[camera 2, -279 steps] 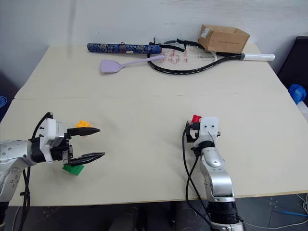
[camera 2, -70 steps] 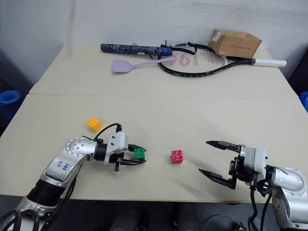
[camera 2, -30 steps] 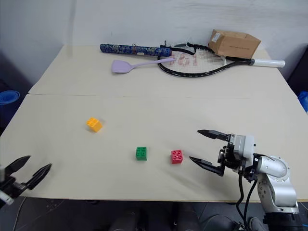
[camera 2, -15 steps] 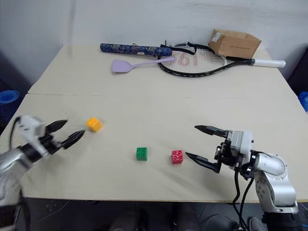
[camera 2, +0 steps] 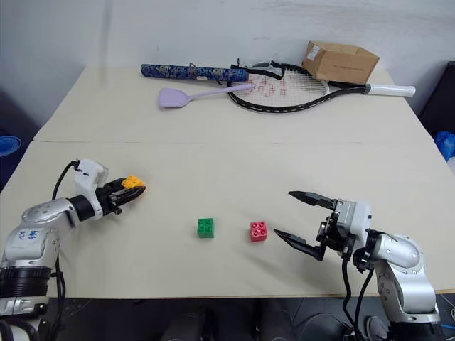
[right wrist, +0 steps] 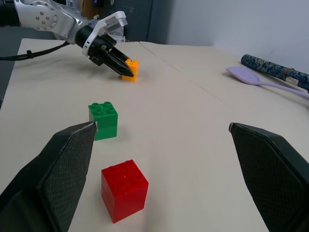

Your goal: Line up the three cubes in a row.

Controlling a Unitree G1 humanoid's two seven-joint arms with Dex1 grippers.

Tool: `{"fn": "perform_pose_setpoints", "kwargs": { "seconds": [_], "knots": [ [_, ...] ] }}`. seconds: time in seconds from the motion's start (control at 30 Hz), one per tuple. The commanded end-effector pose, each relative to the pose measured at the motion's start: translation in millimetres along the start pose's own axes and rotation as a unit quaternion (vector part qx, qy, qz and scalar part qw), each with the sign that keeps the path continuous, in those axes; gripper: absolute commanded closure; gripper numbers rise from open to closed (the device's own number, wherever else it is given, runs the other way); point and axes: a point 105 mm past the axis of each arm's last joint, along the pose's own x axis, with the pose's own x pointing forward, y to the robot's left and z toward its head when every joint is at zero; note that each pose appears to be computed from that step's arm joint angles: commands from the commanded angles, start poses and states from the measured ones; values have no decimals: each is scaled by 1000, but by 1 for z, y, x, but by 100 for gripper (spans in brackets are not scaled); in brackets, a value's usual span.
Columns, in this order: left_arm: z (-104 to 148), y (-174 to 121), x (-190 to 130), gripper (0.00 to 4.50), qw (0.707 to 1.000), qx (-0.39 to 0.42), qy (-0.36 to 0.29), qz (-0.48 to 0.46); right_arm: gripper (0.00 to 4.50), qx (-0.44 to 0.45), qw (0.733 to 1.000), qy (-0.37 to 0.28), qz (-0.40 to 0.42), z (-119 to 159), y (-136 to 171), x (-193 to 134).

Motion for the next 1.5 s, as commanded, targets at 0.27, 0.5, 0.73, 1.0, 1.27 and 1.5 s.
{"fn": "perform_pose_setpoints", "kwargs": {
  "seconds": [0.27, 0.5, 0.73, 1.0, 1.27, 1.5],
  "knots": [
    [43, -47, -51, 298, 958, 90, -61, -265, 0, -18, 1000, 6, -10, 1, 3, -26],
    [34, -59, -34, 298, 875, 279, -21, -395, 0, -32, 999, 5, 3, -8, -17, -38],
    [2, -70, -30, 298, 843, 274, 24, -462, 0, -30, 999, 9, 20, -18, -19, -40],
    [-11, -72, -28, 298, 844, 260, 38, -467, 0, -32, 999, 20, 19, -21, -13, -47],
    [-18, -69, -26, 202, 858, 247, 39, -449, 0, -27, 999, 28, 33, -21, -8, -45],
    [-4, -47, -51, 106, 888, 261, 15, -378, 0, -42, 995, 57, 73, -5, -20, -51]
  ]
}}
